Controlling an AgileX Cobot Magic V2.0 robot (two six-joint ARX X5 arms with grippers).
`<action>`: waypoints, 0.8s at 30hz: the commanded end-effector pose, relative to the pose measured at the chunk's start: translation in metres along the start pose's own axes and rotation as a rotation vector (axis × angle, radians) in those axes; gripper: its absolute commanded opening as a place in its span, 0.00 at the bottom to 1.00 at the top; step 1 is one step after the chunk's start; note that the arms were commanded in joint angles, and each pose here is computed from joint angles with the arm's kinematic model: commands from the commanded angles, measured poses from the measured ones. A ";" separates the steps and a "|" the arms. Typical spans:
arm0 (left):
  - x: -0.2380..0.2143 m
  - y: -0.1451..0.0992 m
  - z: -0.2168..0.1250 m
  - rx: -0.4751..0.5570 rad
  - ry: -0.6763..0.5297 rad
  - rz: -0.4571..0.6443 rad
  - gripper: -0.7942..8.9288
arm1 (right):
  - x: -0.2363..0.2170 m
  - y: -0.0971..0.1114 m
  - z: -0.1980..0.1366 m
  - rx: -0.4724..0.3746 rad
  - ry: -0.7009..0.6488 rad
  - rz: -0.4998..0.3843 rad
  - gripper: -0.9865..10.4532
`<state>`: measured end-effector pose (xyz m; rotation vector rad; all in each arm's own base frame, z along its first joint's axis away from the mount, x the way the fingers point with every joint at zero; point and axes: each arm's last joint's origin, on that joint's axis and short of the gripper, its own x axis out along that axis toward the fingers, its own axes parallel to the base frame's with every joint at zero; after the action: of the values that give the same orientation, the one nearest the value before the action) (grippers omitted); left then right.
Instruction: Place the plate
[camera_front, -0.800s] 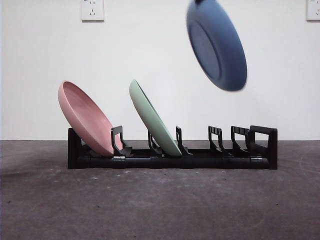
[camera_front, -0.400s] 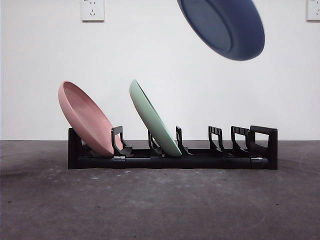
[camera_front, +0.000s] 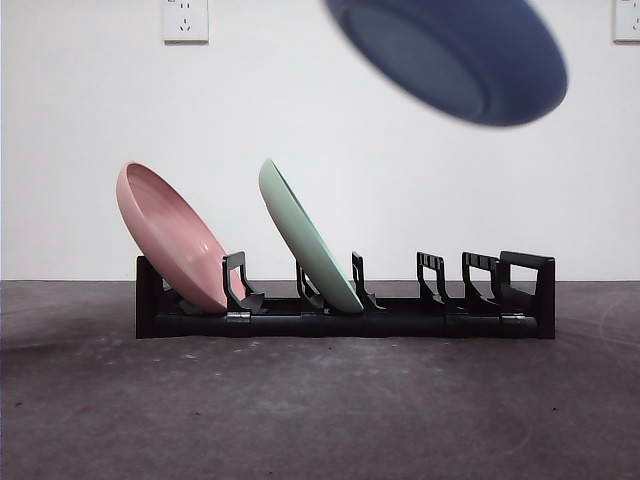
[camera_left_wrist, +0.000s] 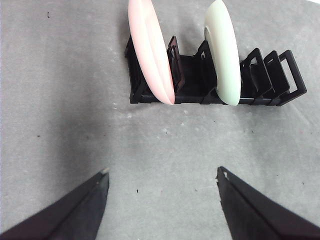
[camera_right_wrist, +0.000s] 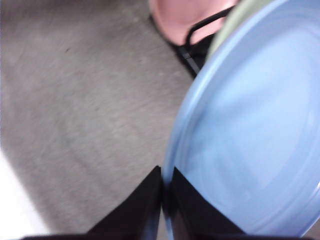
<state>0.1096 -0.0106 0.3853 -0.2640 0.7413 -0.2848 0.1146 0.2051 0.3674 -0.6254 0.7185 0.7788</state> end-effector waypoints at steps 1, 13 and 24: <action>-0.004 -0.002 0.005 0.020 -0.024 -0.010 0.44 | 0.014 0.020 0.000 -0.003 -0.011 0.020 0.10; -0.004 -0.002 0.005 0.020 -0.024 -0.010 0.44 | 0.093 0.091 -0.029 -0.145 0.159 0.060 0.10; -0.004 -0.002 0.004 0.020 -0.023 -0.009 0.44 | 0.163 0.117 -0.033 -0.234 0.245 -0.001 0.10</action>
<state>0.1096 -0.0106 0.3854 -0.2639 0.7409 -0.2849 0.0957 0.3056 0.1976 -0.9264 0.8773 0.7919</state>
